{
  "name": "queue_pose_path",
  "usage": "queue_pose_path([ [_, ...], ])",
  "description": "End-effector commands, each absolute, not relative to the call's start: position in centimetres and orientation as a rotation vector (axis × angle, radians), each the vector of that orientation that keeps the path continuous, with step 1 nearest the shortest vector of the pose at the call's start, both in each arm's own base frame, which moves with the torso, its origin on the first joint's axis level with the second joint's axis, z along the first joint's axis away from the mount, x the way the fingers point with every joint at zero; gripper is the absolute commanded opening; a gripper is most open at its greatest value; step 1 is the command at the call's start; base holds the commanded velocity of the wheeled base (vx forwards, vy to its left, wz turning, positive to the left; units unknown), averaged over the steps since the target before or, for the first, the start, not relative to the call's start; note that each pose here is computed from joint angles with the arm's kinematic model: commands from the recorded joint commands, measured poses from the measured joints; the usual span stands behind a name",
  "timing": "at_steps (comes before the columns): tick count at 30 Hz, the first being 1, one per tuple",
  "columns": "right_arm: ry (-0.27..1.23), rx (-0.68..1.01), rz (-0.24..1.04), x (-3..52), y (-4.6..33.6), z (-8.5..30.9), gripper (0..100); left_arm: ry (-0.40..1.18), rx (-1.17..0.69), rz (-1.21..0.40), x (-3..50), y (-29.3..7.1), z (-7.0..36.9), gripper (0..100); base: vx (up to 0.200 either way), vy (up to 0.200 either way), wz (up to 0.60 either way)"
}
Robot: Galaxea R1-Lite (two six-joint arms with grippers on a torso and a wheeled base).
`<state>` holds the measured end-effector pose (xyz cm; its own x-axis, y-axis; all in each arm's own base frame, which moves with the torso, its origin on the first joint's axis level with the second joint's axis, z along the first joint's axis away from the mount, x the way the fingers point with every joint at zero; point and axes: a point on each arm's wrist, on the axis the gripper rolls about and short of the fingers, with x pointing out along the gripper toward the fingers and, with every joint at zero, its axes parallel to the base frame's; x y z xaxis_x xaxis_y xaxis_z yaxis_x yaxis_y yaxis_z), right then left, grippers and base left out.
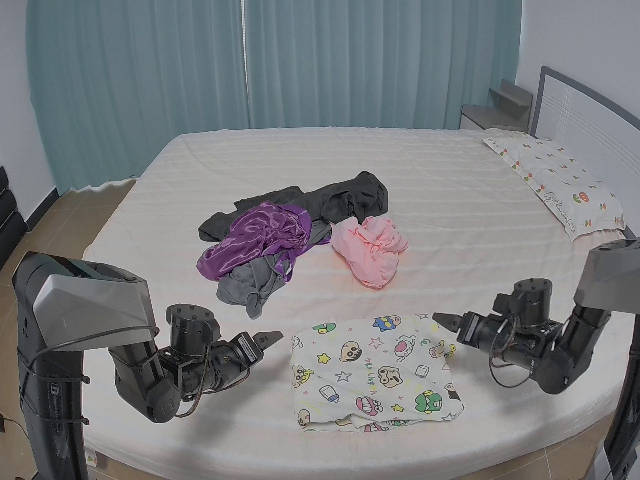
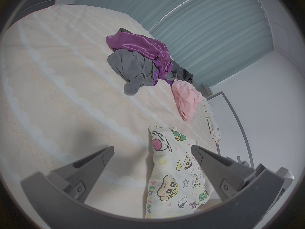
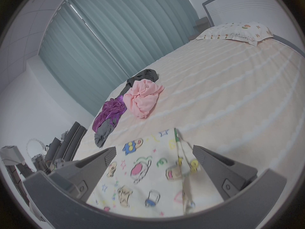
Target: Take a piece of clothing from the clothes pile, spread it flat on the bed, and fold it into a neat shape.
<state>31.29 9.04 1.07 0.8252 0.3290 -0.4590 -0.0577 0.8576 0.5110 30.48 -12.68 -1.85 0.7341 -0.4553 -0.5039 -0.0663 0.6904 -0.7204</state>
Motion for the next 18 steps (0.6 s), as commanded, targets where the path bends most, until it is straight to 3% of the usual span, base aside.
queue_pose_path([
  [1,0.695,0.497,0.2,35.8,10.3,-4.2,100,0.715,-0.794,-0.251,30.5,-12.8,-2.3,100,0.0,0.0,0.0],
  [14,0.711,0.496,0.223,36.6,10.9,-4.8,100,0.708,-0.795,-0.254,30.6,-12.9,-2.3,100,0.0,0.0,0.0],
  [15,0.706,0.495,0.228,36.9,11.2,-4.9,0,0.708,-0.794,-0.255,30.6,-12.9,-2.3,100,0.0,0.0,0.0],
  [18,0.702,0.497,0.224,37.1,11.2,-4.7,0,0.707,-0.794,-0.252,30.6,-12.8,-2.3,100,0.0,0.0,0.0],
])
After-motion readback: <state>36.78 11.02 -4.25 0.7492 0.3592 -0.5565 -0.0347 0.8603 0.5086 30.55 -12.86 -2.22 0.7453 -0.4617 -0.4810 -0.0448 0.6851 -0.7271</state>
